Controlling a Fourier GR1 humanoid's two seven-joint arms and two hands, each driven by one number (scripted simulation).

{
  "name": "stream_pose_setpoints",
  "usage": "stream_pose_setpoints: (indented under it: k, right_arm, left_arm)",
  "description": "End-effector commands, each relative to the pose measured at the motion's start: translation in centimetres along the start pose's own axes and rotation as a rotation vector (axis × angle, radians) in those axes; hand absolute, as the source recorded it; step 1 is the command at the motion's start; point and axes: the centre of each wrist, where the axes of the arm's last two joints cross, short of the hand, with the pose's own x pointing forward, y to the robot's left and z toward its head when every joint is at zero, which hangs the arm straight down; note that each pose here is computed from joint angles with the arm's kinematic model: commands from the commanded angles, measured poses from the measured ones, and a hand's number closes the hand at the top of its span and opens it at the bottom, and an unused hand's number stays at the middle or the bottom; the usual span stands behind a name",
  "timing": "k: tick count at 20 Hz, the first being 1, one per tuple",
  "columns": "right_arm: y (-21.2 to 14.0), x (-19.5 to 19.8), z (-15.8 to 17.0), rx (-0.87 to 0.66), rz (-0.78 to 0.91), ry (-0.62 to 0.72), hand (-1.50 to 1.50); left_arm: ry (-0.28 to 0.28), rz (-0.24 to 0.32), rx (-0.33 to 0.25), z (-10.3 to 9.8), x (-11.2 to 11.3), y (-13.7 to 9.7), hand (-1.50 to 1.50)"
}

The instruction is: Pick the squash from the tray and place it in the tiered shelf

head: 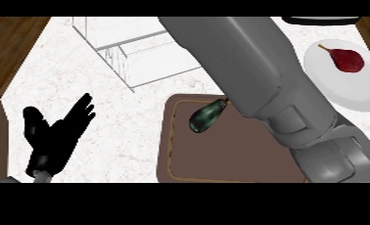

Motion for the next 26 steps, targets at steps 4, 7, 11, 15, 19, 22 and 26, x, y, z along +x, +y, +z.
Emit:
stream_pose_setpoints:
  k: [4,7,11,15,19,22,26]
  right_arm:
    - [0.4,-2.1,-1.3,-0.004,-0.008,-0.034,1.5]
    - [0.3,-1.4,-1.5,0.025,0.008,-0.031,1.5]
    - [0.6,0.4,-1.4,-0.023,-0.07,0.019,1.5]
    - [-0.8,-1.7,-2.0,-0.085,-0.238,0.07,-1.5]
    - [-0.7,-2.2,-2.1,-0.093,-0.396,0.079,-1.5]
    - [-1.5,-1.0,-2.2,-0.109,-0.498,0.087,-1.5]
    - [-2.9,-1.0,-2.4,-0.135,-0.662,0.099,-1.5]
  left_arm:
    - [0.011,0.004,0.03,-1.4,-0.3,0.3,0.0]
    - [0.028,0.023,0.046,-1.8,-1.8,0.2,0.0]
    - [0.008,0.015,0.04,-2.3,-0.2,0.0,0.0]
    - [0.033,0.026,0.035,-1.2,-1.3,0.4,0.0]
    - [0.033,0.023,0.038,-1.4,-2.1,0.0,0.0]
    - [0.02,0.015,0.049,-1.5,-1.3,0.0,0.0]
    - [0.016,0.039,0.057,-2.2,-0.3,-0.4,0.0]
